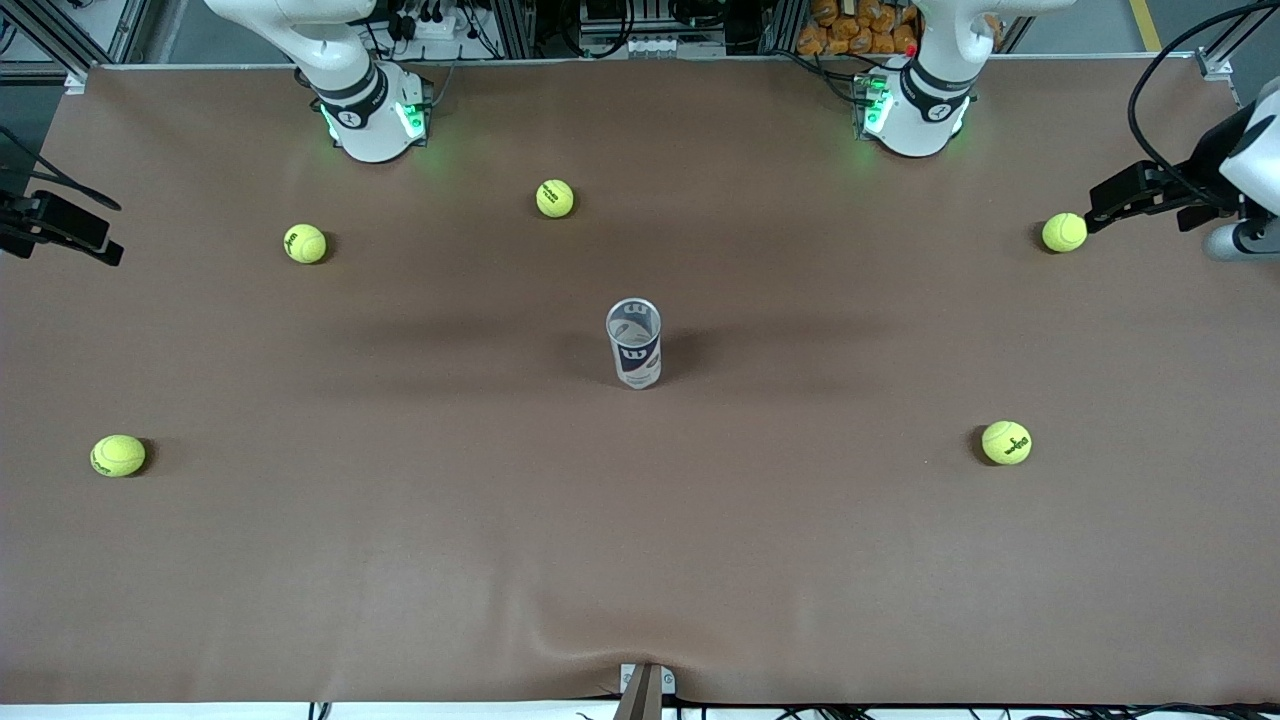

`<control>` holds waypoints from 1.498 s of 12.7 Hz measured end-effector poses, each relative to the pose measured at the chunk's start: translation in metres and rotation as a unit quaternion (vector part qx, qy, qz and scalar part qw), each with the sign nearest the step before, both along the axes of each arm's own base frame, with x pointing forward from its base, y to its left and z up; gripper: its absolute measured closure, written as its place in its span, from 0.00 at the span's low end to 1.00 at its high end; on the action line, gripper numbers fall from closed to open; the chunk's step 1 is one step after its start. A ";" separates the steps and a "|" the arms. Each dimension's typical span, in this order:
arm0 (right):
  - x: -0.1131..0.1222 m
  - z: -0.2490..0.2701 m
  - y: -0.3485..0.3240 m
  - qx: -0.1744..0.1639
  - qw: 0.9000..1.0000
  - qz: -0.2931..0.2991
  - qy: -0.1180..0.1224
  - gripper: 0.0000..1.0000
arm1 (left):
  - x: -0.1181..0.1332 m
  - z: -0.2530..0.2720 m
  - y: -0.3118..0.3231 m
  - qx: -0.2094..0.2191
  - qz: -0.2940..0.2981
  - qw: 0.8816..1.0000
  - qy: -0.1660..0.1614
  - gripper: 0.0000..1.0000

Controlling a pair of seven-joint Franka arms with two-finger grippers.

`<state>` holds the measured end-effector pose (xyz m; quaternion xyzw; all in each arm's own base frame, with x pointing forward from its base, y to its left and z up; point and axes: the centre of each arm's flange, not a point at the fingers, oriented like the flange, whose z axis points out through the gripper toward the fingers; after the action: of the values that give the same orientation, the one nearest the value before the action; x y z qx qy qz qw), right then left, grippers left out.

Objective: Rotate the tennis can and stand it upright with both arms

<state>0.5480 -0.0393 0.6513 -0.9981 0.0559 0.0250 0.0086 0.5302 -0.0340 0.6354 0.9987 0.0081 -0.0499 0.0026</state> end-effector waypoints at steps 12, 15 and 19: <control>0.000 0.000 0.000 0.000 1.000 0.000 0.000 0.00 | 0.018 -0.019 0.026 -0.003 0.000 0.999 -0.039 0.00; 0.000 0.000 0.000 0.000 1.000 0.000 0.000 0.00 | 0.018 -0.016 0.021 -0.003 -0.005 0.999 -0.041 0.00; 0.000 0.000 0.000 0.000 1.000 0.000 0.000 0.00 | 0.018 -0.015 0.018 -0.003 -0.005 0.999 -0.043 0.00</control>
<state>0.5480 -0.0393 0.6513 -0.9981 0.0560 0.0251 0.0086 0.5487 -0.0158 0.6207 1.0000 0.0028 -0.0072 0.0062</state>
